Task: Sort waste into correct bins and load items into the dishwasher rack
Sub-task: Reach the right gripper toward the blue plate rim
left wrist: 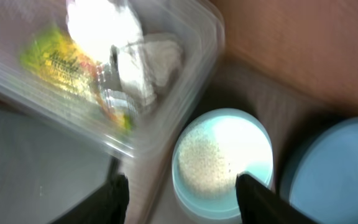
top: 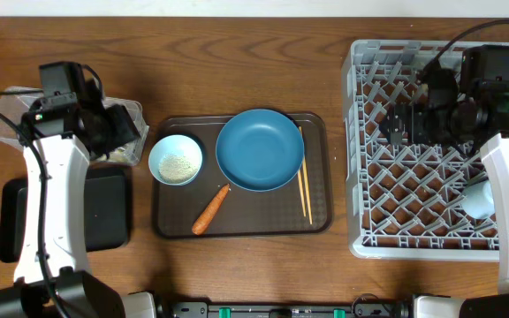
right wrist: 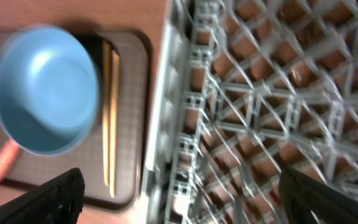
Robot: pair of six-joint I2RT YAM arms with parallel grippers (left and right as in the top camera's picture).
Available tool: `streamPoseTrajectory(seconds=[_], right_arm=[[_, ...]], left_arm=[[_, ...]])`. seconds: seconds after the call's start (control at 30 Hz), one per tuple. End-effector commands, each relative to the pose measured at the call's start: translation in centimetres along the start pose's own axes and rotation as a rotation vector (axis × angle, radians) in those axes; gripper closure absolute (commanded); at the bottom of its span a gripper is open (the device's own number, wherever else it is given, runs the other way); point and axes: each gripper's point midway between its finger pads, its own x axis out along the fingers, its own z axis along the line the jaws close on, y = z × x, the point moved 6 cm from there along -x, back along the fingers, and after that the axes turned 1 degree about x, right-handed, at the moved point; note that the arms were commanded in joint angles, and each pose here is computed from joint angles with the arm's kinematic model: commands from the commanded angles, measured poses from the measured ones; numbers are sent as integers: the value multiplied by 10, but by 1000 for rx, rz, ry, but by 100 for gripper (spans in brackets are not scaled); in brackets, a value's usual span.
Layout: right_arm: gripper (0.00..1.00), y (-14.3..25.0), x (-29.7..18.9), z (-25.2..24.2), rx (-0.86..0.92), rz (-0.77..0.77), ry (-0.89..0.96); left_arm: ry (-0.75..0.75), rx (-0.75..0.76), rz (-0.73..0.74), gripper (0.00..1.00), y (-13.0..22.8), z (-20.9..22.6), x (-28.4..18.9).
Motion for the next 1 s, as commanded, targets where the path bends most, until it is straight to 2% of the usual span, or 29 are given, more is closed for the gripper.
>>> streamPoseTrajectory(seconds=[0.0,0.17,0.37,0.53,0.67,0.77,0.87,0.97], right_arm=[[1,-8,6,28,-25,-31,-117],[1,-16,34,75,-150,-39,-99],[3,-17,90,108,-153,-31,71],[17,-11,141,133,-192,-3,85],[18,-1,175,133,-151,38,156],[23,9,198,128,-122,94,184],[31,19,216,122,-83,145,210],[46,23,223,121,-81,167,208]], left_arm=[[-20,-29,106,42,20,3,0],[-60,-56,260,42,50,10,0],[-77,-79,316,42,61,13,1],[-77,-81,316,42,61,13,0],[-77,-82,315,42,61,13,0],[-77,-82,316,42,61,13,0],[-77,-82,315,42,61,13,0],[-77,-82,315,42,61,13,0]])
